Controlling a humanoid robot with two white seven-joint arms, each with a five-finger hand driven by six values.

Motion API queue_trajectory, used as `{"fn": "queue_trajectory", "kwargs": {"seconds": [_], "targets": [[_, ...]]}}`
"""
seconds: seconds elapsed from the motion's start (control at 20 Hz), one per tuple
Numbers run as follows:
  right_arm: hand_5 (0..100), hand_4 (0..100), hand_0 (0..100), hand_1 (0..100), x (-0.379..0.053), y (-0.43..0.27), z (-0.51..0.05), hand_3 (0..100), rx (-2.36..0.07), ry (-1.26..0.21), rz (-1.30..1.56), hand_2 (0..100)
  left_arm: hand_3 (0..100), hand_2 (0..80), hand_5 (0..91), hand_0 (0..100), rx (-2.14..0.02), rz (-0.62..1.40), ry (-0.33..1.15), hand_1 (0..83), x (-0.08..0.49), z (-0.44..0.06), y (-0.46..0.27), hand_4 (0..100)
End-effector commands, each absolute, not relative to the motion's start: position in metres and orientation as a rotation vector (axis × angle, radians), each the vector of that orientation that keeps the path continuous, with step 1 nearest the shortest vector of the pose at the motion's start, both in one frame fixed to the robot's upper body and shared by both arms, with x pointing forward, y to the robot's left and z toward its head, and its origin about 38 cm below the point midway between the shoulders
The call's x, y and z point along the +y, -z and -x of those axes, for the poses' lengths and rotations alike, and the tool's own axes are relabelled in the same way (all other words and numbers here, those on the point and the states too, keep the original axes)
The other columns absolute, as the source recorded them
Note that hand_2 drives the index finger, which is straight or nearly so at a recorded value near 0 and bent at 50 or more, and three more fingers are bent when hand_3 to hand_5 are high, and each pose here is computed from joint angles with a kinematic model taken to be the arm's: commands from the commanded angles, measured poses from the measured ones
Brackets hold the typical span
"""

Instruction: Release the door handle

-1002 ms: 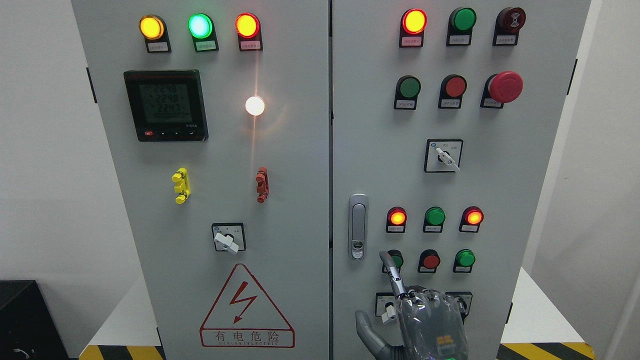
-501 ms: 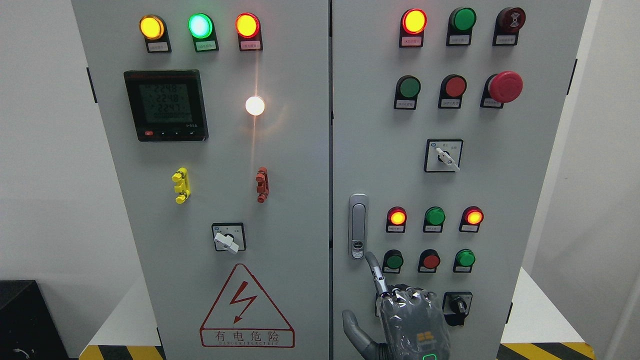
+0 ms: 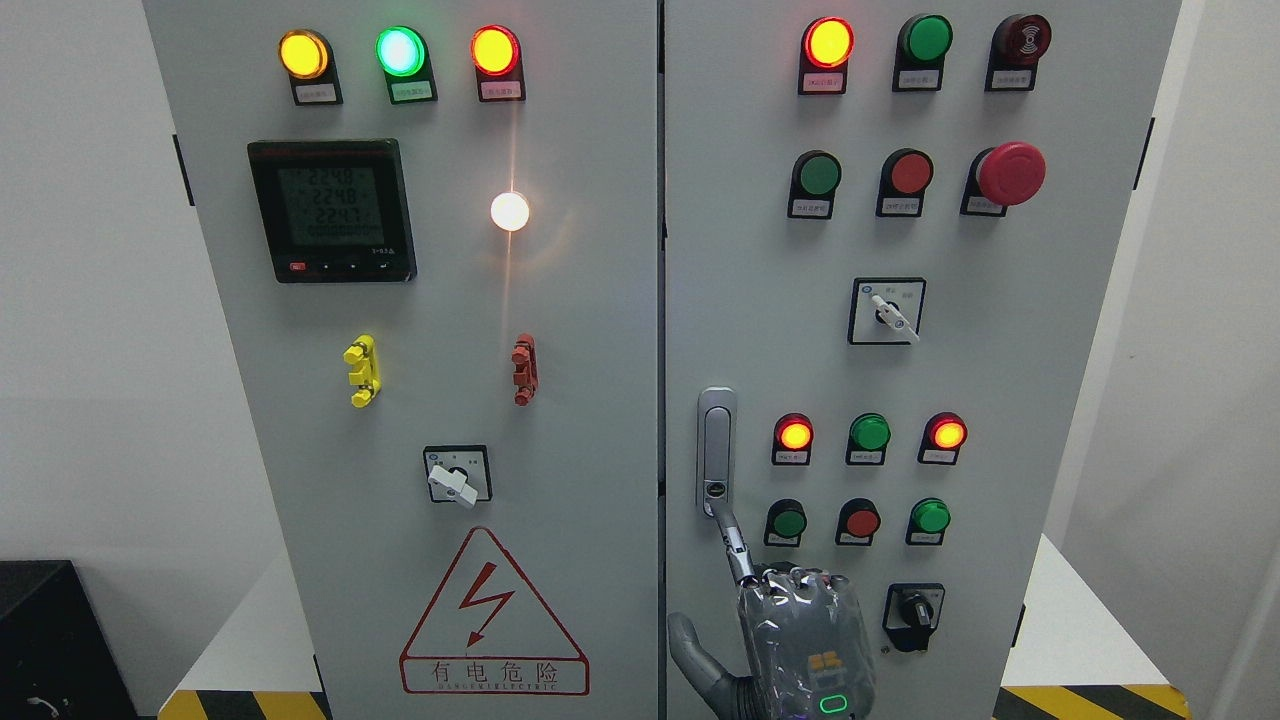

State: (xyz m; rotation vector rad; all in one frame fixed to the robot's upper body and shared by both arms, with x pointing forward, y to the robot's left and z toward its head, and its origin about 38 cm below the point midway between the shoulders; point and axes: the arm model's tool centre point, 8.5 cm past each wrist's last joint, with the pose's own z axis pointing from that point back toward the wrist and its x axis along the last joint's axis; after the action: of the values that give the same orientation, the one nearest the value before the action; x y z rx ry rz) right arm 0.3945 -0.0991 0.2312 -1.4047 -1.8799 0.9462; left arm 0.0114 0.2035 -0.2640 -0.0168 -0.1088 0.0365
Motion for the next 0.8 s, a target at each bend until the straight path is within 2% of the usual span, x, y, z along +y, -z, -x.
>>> {"fn": "queue_trajectory", "kwargs": {"seconds": [0.0, 0.75], "targets": [[100, 100, 34, 25, -0.0927, -0.2272, -0.401, 100, -1.874, -0.974, 1.393, 0, 0, 0.0, 0.0, 12, -0.106, 0.013, -0.035, 55.6, 0.2048, -0.0181, 0.2633, 0], [100, 100, 34, 25, -0.0963, -0.2306, -0.4078, 100, -1.852, -0.956, 1.413, 0, 0, 0.0, 0.0, 12, -0.107, 0.013, -0.033, 55.6, 0.2048, -0.0191, 0.2633, 0]]}}
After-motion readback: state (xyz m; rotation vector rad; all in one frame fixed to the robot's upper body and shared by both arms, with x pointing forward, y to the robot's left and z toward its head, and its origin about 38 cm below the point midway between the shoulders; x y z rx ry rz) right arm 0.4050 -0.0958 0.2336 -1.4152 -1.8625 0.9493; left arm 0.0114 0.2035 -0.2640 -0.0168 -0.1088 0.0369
